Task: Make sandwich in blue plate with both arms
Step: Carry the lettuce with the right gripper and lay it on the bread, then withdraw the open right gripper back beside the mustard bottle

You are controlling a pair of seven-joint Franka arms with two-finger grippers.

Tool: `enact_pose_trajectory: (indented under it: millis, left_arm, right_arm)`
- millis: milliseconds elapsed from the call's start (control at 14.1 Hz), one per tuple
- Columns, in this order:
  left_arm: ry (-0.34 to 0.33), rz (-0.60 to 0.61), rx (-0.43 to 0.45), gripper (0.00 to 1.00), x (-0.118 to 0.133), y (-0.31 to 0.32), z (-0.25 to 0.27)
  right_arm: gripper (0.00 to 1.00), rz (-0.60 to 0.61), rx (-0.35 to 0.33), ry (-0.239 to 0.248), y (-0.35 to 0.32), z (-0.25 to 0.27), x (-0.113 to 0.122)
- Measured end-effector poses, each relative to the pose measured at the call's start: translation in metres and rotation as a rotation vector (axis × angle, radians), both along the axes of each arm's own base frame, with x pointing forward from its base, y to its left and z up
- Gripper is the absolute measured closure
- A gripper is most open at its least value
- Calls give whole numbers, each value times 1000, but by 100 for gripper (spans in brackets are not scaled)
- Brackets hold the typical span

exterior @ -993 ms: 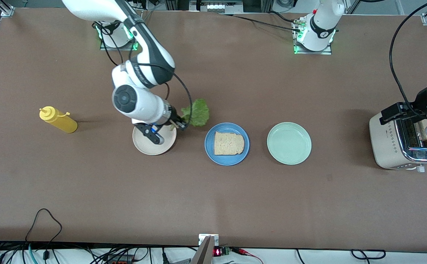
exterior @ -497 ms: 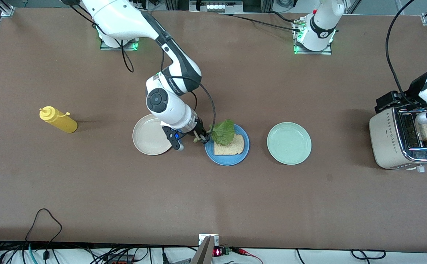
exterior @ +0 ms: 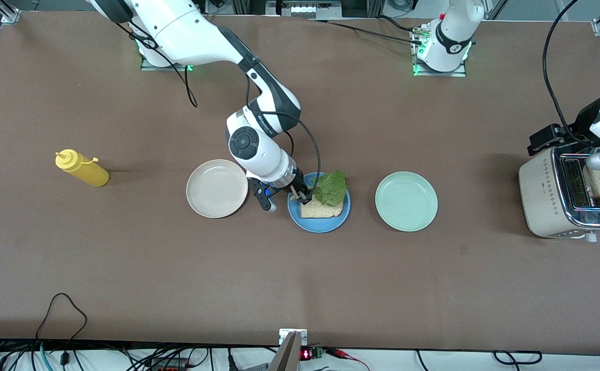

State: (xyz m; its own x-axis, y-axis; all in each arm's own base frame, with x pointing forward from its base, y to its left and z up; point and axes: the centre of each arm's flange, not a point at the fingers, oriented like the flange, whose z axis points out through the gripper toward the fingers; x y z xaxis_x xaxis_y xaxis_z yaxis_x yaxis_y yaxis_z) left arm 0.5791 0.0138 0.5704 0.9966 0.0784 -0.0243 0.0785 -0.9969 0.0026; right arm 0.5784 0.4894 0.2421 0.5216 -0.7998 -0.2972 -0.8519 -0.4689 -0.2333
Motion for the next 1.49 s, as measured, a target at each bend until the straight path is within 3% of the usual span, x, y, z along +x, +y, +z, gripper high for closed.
enact_pose_trajectory:
  millis: [213, 284, 851, 1135, 1490]
  left_arm:
    - [0, 1, 0, 0, 0, 0, 0]
    - [1, 2, 0, 0, 0, 1, 0]
    - [4, 12, 0, 0, -1, 7, -2]
    - [4, 11, 0, 0, -1, 6, -1]
    - [1, 11, 0, 0, -1, 6, 0]
  right_arm:
    - [90, -16, 4, 1, 3, -6, 1]
    - [84, -30, 8, 4, 4, -6, 2]
    - [3, -54, 9, 6, 4, -9, 8]
    - [0, 67, -21, -3, -3, 2, 13]
    - [0, 308, -60, 58, -74, 76, 40]
